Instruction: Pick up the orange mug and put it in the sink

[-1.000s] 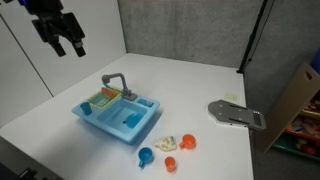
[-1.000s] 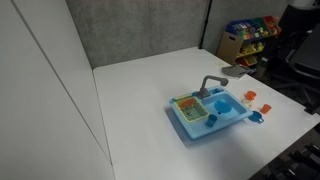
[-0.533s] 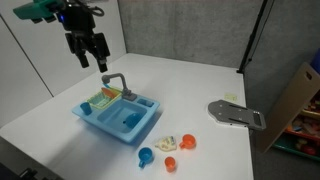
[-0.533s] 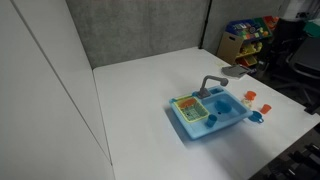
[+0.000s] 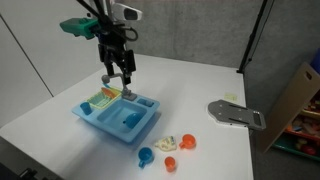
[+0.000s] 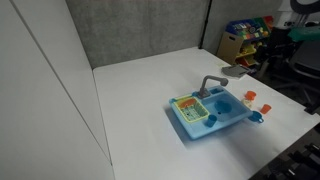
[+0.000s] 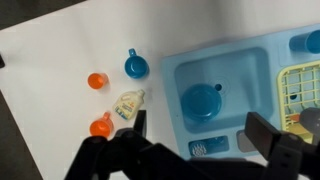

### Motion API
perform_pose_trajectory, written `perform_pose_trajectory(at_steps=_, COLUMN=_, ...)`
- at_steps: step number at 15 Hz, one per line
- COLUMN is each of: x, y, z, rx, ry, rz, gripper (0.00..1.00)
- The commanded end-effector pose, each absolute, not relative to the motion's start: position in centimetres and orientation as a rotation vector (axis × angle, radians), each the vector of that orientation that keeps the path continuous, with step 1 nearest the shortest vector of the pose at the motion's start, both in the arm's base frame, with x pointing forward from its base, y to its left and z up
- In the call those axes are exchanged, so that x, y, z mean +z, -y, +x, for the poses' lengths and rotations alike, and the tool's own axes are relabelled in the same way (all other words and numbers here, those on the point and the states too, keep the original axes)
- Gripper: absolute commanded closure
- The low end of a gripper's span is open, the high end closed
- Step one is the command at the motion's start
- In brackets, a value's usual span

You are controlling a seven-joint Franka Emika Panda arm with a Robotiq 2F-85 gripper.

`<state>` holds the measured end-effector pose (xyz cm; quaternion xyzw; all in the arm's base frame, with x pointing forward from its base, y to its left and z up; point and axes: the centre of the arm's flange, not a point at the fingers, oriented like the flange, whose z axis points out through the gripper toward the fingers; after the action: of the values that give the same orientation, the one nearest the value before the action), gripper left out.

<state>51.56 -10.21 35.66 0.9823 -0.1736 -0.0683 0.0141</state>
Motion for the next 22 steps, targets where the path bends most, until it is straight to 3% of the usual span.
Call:
perform_pose_trajectory(at_steps=1, x=34.8, y=11.8, z=53.8, rx=-0.185, ry=0.611, rz=3.063, gripper=0.0)
perform_pose_trajectory(at_steps=13, x=34.1, y=11.3, z=53.3, rx=-0.184, ry=0.584, rz=3.062, gripper=0.0)
perform_pose_trajectory(at_steps=22, x=32.5, y=16.5, z=54.5, rx=-0.17, ry=0.726, rz=3.038, gripper=0.0)
